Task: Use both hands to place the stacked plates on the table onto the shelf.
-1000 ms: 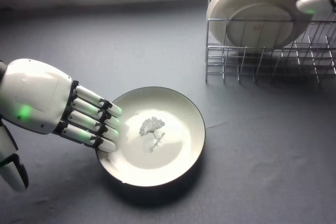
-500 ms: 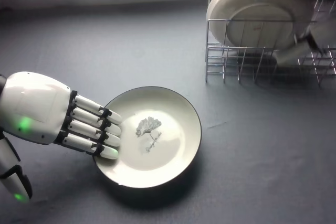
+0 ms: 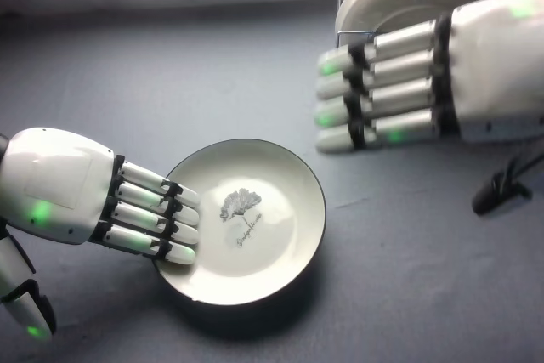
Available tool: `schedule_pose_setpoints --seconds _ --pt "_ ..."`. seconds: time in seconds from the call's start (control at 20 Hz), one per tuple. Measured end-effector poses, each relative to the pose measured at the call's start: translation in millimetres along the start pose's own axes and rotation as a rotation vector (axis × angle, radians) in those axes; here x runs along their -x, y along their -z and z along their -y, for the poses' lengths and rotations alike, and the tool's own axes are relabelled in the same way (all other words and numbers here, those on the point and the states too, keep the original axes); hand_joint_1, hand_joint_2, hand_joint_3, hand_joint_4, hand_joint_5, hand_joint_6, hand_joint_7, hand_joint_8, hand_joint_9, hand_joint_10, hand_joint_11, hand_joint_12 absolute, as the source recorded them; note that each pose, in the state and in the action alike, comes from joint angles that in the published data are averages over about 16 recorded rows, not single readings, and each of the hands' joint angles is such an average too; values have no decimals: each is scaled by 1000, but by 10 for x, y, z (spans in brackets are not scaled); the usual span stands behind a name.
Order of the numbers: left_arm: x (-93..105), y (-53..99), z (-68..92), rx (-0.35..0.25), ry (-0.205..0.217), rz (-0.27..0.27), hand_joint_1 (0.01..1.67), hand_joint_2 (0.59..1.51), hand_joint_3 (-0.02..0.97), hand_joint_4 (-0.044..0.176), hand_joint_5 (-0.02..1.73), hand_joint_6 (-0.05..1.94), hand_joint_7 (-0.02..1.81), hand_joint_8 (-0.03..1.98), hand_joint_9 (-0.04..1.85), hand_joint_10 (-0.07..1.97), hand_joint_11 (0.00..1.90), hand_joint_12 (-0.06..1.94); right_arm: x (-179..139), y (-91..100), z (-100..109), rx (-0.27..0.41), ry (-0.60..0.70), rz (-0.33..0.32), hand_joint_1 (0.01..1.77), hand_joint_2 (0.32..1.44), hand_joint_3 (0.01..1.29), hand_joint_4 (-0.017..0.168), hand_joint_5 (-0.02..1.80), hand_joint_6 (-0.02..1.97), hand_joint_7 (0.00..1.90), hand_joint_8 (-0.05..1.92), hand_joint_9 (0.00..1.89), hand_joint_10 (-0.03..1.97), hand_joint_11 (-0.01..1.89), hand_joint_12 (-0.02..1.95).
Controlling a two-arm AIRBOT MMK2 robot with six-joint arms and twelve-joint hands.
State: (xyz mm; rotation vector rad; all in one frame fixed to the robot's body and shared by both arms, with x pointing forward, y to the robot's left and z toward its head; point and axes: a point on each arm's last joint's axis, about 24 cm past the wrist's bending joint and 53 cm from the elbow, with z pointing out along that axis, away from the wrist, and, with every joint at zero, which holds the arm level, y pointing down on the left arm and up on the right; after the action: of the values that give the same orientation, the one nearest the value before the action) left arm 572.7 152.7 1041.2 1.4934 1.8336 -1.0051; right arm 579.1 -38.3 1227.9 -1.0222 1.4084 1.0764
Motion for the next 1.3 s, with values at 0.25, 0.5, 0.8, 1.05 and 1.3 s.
schedule_pose_setpoints --seconds 0.25,0.5,0.8,1.05,1.3 --pt "37 -12 41 -6 0 4 14 990 10 -10 -14 -23 -2 -16 12 4 15 8 -200 -67 -89 28 5 -43 810 831 13 4 21 -1 18 19 22 13 11 2" --pt "142 0 77 -15 0 9 14 992 10 -7 -11 -15 6 -9 15 4 15 8 -296 -114 -110 32 6 -61 784 839 14 4 20 -1 21 19 22 14 11 2" --pt "299 52 88 -18 -2 9 13 991 10 -2 -4 -2 16 -2 18 6 15 9 -306 -119 -113 29 11 -63 765 844 13 4 19 -2 22 18 22 14 11 1" --pt "374 114 42 -6 11 2 13 989 10 2 2 8 21 1 20 9 15 9 -301 -114 -132 31 13 -62 766 846 14 4 20 -2 21 18 21 14 11 2" --pt "372 149 -50 19 36 -11 14 986 10 3 5 11 19 0 21 9 15 7 -304 -105 -151 33 14 -63 765 848 14 4 20 -3 21 18 21 14 12 2"
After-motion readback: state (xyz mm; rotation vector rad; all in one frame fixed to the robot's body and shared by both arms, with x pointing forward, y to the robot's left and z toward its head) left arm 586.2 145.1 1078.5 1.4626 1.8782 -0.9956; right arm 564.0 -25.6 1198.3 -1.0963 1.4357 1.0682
